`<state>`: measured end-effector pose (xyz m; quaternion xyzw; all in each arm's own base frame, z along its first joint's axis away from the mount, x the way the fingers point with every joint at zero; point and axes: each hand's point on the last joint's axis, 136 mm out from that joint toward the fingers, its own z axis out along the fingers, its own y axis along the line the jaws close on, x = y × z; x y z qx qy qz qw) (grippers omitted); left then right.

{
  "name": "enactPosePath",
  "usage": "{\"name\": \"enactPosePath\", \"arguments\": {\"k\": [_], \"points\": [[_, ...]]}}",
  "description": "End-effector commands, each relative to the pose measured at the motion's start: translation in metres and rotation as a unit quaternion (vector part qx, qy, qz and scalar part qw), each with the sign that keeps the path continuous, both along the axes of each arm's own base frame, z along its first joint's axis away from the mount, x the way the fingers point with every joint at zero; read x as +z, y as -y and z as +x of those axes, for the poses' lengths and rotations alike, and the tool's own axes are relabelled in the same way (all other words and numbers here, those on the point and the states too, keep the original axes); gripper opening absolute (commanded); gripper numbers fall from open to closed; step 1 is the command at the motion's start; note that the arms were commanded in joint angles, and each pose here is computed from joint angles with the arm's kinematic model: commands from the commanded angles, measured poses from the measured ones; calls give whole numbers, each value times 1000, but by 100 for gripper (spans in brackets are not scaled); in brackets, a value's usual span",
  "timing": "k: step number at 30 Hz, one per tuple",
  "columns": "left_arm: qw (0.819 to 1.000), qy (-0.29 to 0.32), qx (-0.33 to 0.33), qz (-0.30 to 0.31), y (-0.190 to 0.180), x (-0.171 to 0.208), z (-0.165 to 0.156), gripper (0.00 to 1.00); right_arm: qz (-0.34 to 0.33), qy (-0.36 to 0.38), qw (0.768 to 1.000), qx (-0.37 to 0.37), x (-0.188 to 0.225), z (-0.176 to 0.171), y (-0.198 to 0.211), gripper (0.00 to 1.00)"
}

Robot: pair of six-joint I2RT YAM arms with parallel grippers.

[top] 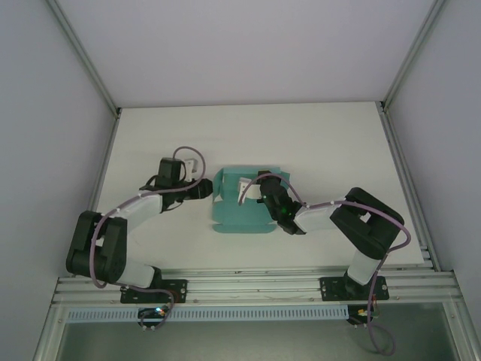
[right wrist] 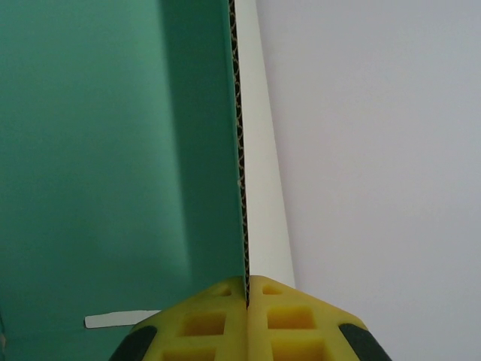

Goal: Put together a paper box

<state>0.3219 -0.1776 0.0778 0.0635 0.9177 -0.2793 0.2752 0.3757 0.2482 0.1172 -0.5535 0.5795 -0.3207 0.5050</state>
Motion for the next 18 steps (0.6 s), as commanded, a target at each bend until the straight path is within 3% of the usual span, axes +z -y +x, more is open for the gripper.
{"name": "enactPosePath", "arguments": {"k": [1, 11, 18], "points": [[997, 38, -58, -16, 24, 18, -1, 60, 4, -16, 1000, -5, -7, 0, 1, 0], [994, 50, -99, 26, 39, -6, -25, 55, -9, 15, 1000, 5, -1, -9, 3, 0], [994, 64, -82, 43, 32, -14, -37, 50, -41, 59, 997, 13, -2, -27, 1, 0]]}}
